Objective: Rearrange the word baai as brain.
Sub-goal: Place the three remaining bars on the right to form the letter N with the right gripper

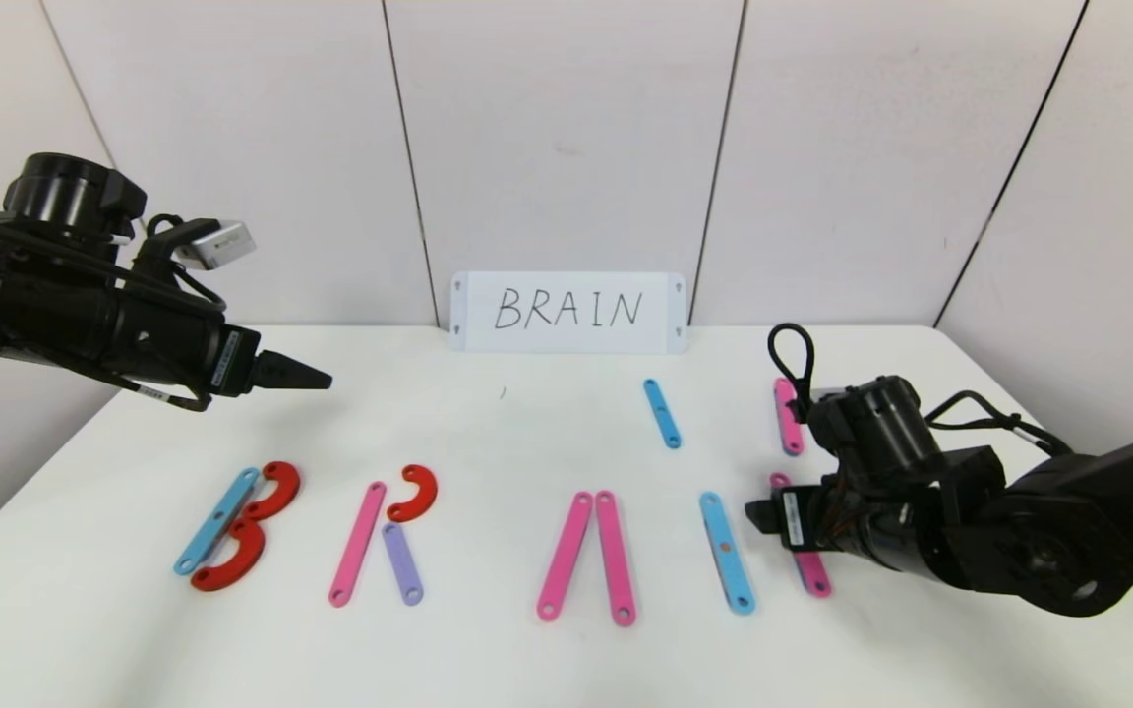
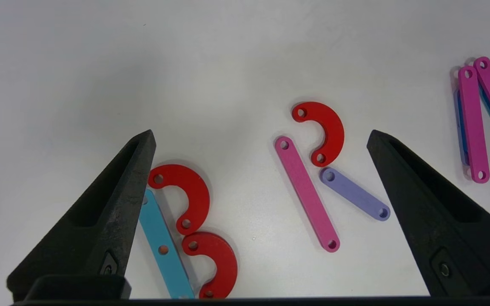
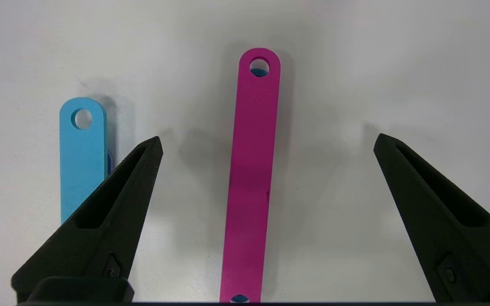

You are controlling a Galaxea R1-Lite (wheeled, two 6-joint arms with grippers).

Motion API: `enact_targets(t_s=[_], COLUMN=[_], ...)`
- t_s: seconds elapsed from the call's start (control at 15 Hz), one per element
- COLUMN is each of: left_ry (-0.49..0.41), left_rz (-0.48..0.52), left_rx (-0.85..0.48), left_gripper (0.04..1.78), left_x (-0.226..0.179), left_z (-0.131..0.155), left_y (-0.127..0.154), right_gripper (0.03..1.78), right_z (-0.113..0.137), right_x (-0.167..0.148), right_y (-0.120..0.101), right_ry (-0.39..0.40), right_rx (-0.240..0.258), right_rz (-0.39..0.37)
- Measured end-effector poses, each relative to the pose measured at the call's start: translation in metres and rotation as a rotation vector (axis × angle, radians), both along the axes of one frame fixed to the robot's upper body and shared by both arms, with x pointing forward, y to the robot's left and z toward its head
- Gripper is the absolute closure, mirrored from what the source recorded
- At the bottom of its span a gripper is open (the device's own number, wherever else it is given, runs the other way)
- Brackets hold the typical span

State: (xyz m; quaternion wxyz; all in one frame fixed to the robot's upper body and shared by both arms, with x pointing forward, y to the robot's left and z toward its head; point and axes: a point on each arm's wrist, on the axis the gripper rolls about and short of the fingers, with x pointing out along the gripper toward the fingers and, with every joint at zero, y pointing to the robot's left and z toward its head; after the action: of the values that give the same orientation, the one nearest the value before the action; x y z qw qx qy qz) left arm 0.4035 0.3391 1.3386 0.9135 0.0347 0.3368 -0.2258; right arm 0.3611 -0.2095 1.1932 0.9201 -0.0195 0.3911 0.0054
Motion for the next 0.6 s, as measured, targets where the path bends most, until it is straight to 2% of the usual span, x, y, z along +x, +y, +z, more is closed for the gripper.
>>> enact_targets(t_s=[0.33,0.6], left_ry=[0.001,0.002], left_rz=[0.0,0.0], left_rx=[0.0,0.0], left_gripper=[0.08,0.08], left_x=[0.0,0.001], left_z=[0.0,-0.001], left_y=[0.0,0.0], right_gripper=[0.07,0.07], right_z=[0.001,0.001], right_x=[-0.015,-0.02], right_y=[-0.006,-0.008], right_ry=[0.076,0.081], right_rx=[-0.049,-0.068], right_rz=[0.011,-0.001])
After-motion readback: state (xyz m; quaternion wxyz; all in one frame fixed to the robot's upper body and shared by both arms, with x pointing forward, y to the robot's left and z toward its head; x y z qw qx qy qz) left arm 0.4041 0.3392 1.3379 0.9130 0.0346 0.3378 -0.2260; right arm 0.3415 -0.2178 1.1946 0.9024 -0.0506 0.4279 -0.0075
